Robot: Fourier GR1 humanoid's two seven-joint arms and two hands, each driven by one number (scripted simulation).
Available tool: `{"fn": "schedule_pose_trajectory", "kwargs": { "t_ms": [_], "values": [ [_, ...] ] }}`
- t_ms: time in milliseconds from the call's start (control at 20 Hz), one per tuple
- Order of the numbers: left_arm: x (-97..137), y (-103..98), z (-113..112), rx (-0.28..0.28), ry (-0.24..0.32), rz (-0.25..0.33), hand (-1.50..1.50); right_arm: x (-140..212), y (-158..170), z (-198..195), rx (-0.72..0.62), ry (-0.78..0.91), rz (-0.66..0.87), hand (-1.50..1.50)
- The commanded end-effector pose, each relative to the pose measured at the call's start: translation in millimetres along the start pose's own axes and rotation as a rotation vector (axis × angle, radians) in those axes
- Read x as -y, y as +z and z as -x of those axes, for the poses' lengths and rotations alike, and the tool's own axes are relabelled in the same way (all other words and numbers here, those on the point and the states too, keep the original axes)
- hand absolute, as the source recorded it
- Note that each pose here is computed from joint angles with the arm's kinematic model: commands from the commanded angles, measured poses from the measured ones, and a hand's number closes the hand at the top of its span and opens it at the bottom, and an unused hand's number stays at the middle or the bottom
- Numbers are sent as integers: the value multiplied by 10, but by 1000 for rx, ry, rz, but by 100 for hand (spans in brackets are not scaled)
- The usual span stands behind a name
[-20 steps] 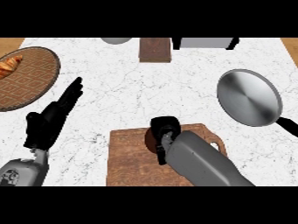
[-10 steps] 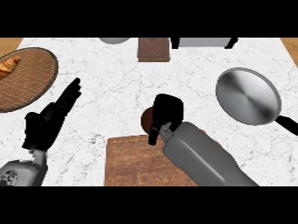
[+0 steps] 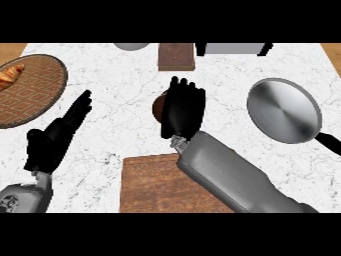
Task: Pick the cupcake from the cutting board and place it in the pan
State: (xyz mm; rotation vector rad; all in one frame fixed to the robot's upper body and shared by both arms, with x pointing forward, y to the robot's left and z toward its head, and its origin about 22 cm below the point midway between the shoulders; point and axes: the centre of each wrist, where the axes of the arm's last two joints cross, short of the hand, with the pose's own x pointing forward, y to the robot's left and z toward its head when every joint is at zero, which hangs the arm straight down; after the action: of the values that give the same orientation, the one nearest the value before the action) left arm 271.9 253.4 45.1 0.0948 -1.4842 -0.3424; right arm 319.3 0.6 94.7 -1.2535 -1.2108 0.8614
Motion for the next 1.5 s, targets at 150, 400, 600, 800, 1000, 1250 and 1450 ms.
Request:
{"fn": "schedule_pose_trajectory", "kwargs": {
  "t_ms": [150, 400, 600, 800, 1000, 1250, 1450],
  "values": [
    [-1, 62, 39, -3, -8, -3, 0, 151, 25, -22, -251, -133, 226, 150],
    [-76, -32, -122, 18, 2, -19, 0, 131, -93, 251, -295, -191, 285, 150],
    [100, -41, -71, 18, -7, -25, 0, 227, -341, 560, -338, -320, 351, 150],
    [-36, -31, -40, 16, -2, -7, 0, -24, -394, 1075, -351, -278, 365, 150],
    [64, -61, 23, 24, 0, 2, 0, -79, -721, 1552, -417, -232, 418, 150],
    [149, -66, -188, 9, -14, -5, 0, -216, -792, 1997, -435, -192, 451, 150],
    [62, -52, -147, 22, -5, 12, 0, -305, -1107, 2454, -459, -189, 467, 150]
  ]
}}
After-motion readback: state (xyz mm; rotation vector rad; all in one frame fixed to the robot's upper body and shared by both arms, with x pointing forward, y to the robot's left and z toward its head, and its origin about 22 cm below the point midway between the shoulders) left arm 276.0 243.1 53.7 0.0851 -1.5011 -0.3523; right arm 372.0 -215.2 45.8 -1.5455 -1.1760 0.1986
